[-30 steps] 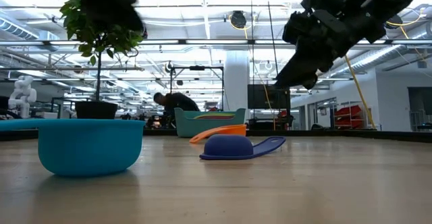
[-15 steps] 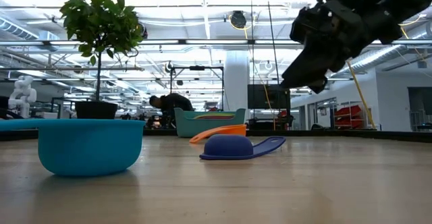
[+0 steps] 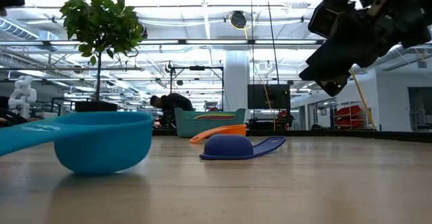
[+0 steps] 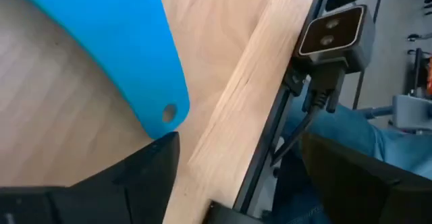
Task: Nest measuring cups in basket
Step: Stack the light blue measuring cup on top of the green measuring cup in the blue bin
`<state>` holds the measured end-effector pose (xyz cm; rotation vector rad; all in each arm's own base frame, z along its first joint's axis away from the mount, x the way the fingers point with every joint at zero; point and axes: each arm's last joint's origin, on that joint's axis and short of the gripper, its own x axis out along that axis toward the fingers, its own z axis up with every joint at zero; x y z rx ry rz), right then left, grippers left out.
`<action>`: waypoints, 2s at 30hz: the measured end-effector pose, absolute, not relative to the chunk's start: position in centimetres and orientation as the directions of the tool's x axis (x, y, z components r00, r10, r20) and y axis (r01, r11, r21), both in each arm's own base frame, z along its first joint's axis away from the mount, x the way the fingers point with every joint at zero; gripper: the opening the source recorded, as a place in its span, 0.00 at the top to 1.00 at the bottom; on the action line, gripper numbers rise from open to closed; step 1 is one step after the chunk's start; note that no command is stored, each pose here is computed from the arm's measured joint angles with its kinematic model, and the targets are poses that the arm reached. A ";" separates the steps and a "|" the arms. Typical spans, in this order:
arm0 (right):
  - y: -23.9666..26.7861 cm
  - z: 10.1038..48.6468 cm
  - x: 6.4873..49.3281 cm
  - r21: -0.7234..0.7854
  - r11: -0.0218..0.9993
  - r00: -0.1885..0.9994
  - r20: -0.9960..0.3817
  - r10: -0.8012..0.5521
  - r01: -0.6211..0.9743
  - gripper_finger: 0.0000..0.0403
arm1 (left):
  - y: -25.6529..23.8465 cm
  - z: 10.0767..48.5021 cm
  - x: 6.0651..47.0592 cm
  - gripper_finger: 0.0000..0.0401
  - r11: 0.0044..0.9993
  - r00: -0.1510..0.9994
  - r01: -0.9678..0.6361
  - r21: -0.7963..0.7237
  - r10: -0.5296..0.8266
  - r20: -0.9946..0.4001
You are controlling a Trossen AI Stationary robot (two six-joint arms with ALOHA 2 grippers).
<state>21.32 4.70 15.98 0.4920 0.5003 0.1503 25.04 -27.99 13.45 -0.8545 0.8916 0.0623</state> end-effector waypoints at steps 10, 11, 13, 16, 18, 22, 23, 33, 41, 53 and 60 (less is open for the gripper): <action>5.1 15.9 21.2 0.461 0.887 0.874 -0.427 0.233 -0.011 0.71 | -27.6 14.1 24.5 0.27 0.690 0.597 -0.401 -0.602 -0.302 -0.743; 5.1 15.9 21.2 0.458 0.889 0.872 -0.432 0.231 -0.009 0.71 | -27.5 14.6 24.5 0.28 0.688 0.602 -0.395 -0.609 -0.307 -0.737; 5.1 15.8 21.2 0.454 0.891 0.869 -0.438 0.231 -0.008 0.71 | -27.2 15.4 24.3 0.30 0.692 0.604 -0.391 -0.607 -0.305 -0.737; 5.2 15.7 21.1 0.445 0.896 0.865 -0.449 0.223 0.000 0.71 | -26.6 16.0 23.9 0.31 0.711 0.606 -0.414 -0.569 -0.251 -0.755; 5.1 15.7 21.1 0.437 0.899 0.866 -0.453 0.211 0.010 0.71 | -26.3 15.9 23.8 0.31 0.725 0.604 -0.432 -0.537 -0.210 -0.769; 5.1 15.7 21.1 0.429 0.903 0.866 -0.455 0.207 0.009 0.71 | -25.5 15.0 23.8 0.28 0.704 0.596 -0.475 -0.528 -0.184 -0.782; 5.1 15.7 21.1 0.427 0.904 0.866 -0.456 0.207 0.009 0.71 | -25.2 14.8 23.7 0.27 0.699 0.592 -0.488 -0.523 -0.176 -0.786; 5.1 15.7 21.1 0.395 0.919 0.866 -0.455 0.207 -0.012 0.71 | -24.0 13.2 23.8 0.19 0.670 0.635 -0.469 -0.576 -0.198 -0.747; 5.1 15.7 21.1 0.363 0.931 0.868 -0.452 0.204 -0.030 0.71 | -23.6 12.3 23.5 0.25 0.646 0.682 -0.417 -0.639 -0.242 -0.690; 4.6 15.8 21.2 0.304 0.953 0.885 -0.444 0.141 0.001 0.71 | -24.0 10.7 23.7 0.44 0.619 0.709 -0.363 -0.697 -0.301 -0.637; 3.9 15.8 21.4 0.287 0.958 0.890 -0.442 0.114 0.020 0.71 | -24.3 10.5 23.9 0.59 0.703 0.716 -0.255 -0.664 -0.325 -0.618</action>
